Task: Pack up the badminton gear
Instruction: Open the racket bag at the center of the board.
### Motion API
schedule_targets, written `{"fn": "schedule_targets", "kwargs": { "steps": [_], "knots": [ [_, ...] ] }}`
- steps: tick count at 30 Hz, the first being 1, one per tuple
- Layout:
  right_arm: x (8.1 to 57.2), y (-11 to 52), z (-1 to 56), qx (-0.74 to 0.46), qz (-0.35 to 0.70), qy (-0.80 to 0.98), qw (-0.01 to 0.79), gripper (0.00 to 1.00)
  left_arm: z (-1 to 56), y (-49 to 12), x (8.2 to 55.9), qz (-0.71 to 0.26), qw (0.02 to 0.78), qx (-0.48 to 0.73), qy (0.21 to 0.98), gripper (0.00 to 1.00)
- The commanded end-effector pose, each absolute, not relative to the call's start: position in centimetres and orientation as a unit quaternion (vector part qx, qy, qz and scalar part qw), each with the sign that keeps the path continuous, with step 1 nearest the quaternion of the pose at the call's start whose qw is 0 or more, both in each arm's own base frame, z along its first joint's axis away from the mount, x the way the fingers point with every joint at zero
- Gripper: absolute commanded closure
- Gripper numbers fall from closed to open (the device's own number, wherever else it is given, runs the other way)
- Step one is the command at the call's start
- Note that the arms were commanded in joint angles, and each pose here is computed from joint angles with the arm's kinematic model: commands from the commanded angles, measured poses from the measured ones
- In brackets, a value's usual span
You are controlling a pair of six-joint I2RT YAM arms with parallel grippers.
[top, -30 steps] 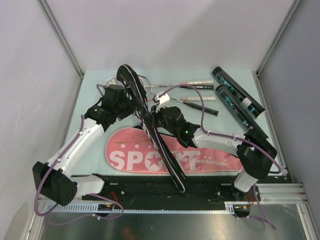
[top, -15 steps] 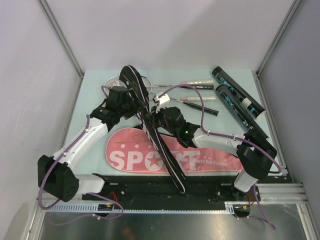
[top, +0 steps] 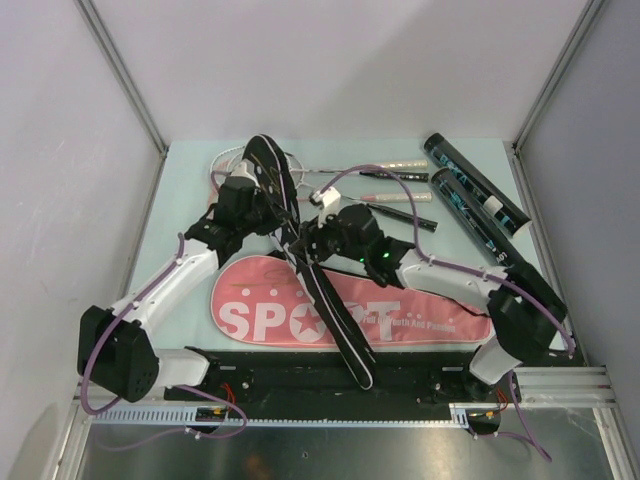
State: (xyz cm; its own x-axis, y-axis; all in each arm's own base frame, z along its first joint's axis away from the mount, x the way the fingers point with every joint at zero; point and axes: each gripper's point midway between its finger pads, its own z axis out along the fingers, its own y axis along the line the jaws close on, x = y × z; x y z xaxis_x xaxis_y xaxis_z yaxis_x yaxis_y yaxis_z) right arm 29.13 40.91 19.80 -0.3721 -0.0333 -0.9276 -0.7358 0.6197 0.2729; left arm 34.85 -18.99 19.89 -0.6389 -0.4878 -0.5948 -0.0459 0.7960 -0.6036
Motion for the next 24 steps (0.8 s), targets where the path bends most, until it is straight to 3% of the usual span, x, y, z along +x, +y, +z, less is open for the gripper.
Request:
{"fn": "schedule_targets", "kwargs": {
  "steps": [1, 4, 7, 9, 12, 17, 18, 21, 24],
  "knots": [
    [25.2, 38.2, 23.3, -0.317, 0.442, 0.731, 0.413, 0.36, 19.4, -18.7, 32.9, -0.279, 0.391, -0.093, 0.872, 1.0],
    [25.7, 36.0, 24.2, -0.292, 0.446, 0.74, 0.41, 0.22, 20.3, -19.5, 32.0, -0.308, 0.392, -0.055, 0.865, 1.0],
    [26.9, 36.2, 24.2, -0.269, 0.464, 0.735, 0.415, 0.2, 20.9, -20.0, 31.2, -0.326, 0.394, -0.03, 0.859, 1.0],
    [26.5, 37.3, 24.5, -0.259, 0.487, 0.728, 0.406, 0.23, 21.1, -19.9, 30.9, -0.331, 0.397, -0.029, 0.856, 1.0],
    [26.8, 38.2, 23.3, -0.242, 0.475, 0.743, 0.405, 0.37, 21.7, -19.7, 30.8, -0.337, 0.407, -0.029, 0.848, 1.0],
    [25.8, 39.3, 21.7, -0.241, 0.441, 0.762, 0.409, 0.39, 21.5, -19.2, 30.6, -0.341, 0.412, -0.044, 0.844, 1.0],
    [25.7, 39.5, 21.3, -0.239, 0.437, 0.766, 0.407, 0.45, 21.3, -19.1, 30.6, -0.342, 0.409, -0.05, 0.845, 1.0],
    [25.2, 40.1, 20.1, -0.233, 0.429, 0.777, 0.397, 0.48, 21.3, -18.9, 30.6, -0.345, 0.407, -0.062, 0.844, 1.0],
    [25.0, 40.1, 19.1, -0.242, 0.397, 0.785, 0.41, 0.47, 21.3, -18.8, 30.6, -0.346, 0.408, -0.069, 0.842, 1.0]
  ]
}}
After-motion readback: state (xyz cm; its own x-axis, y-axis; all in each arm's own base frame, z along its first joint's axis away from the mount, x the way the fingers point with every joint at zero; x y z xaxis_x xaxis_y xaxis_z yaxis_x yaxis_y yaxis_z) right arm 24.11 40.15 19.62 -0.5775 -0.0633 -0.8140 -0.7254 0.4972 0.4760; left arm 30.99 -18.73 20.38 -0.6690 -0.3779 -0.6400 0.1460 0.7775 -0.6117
